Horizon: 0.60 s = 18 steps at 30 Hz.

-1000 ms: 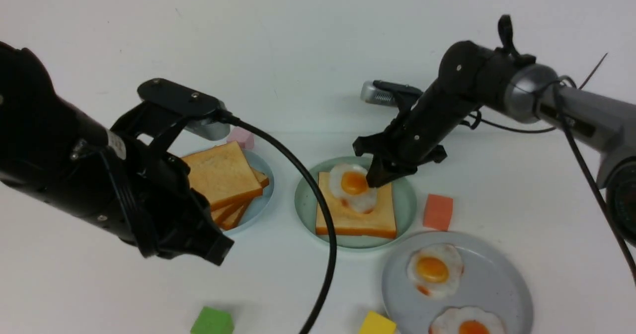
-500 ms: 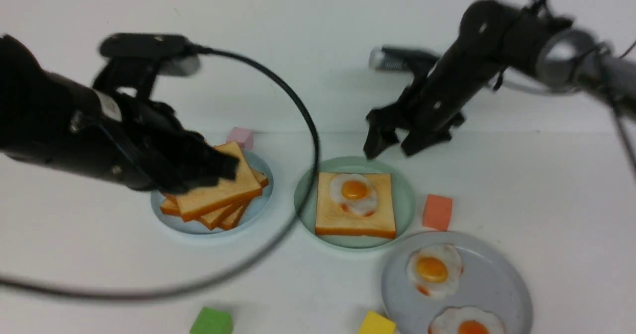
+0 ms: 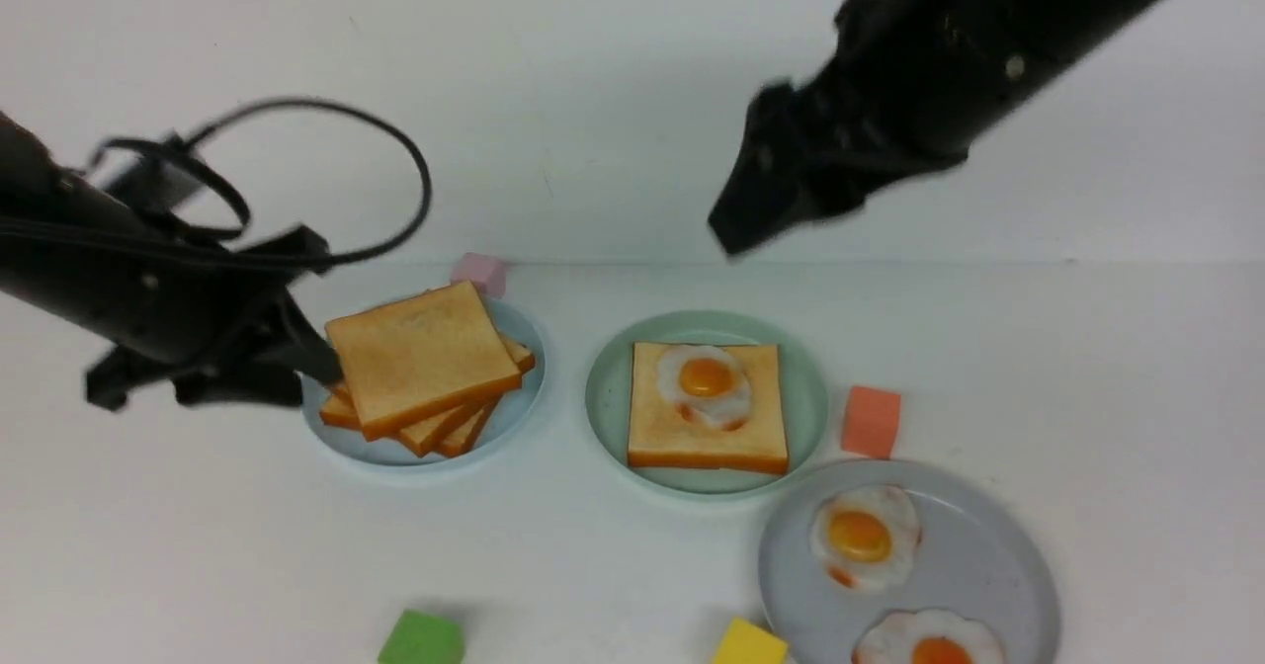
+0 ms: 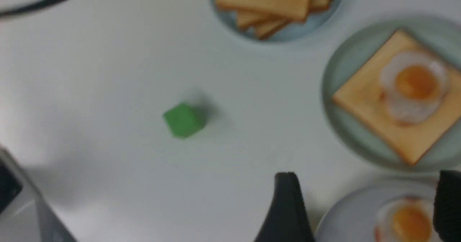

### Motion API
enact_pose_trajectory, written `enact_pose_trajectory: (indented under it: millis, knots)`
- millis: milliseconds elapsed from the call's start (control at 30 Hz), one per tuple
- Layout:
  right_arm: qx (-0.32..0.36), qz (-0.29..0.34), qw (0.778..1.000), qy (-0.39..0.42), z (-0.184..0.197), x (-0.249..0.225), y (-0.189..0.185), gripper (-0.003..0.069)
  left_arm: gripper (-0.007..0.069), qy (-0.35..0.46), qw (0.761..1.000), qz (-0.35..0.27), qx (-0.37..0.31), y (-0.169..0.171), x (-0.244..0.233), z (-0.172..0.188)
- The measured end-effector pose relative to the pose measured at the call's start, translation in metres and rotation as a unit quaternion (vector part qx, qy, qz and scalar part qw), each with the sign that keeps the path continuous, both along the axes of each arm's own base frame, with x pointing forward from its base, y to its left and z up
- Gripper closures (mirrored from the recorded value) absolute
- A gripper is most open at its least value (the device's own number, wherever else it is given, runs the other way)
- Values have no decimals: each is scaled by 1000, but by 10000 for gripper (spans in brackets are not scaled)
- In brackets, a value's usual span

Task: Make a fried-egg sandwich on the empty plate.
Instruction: Use the left arm to grab a slice of bread

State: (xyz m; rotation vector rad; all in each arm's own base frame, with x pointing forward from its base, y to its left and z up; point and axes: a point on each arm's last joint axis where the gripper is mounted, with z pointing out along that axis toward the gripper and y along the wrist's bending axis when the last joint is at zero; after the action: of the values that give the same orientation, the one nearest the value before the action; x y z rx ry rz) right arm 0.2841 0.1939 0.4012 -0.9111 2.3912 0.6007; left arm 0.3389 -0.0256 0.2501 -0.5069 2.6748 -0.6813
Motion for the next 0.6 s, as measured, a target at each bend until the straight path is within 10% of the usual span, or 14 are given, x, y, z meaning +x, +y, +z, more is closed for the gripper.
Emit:
enact_pose_trajectory:
  millis: [267, 600]
  knots:
    - [-10, 14, 1000, 20, -22, -47, -10, 138, 117, -4, 999, 36, 5, 4, 31, -36]
    - [-1, 13, 1000, 2, -11, -60, -19, 138, 147, 1, 996, 82, -34, 3, 51, -71]
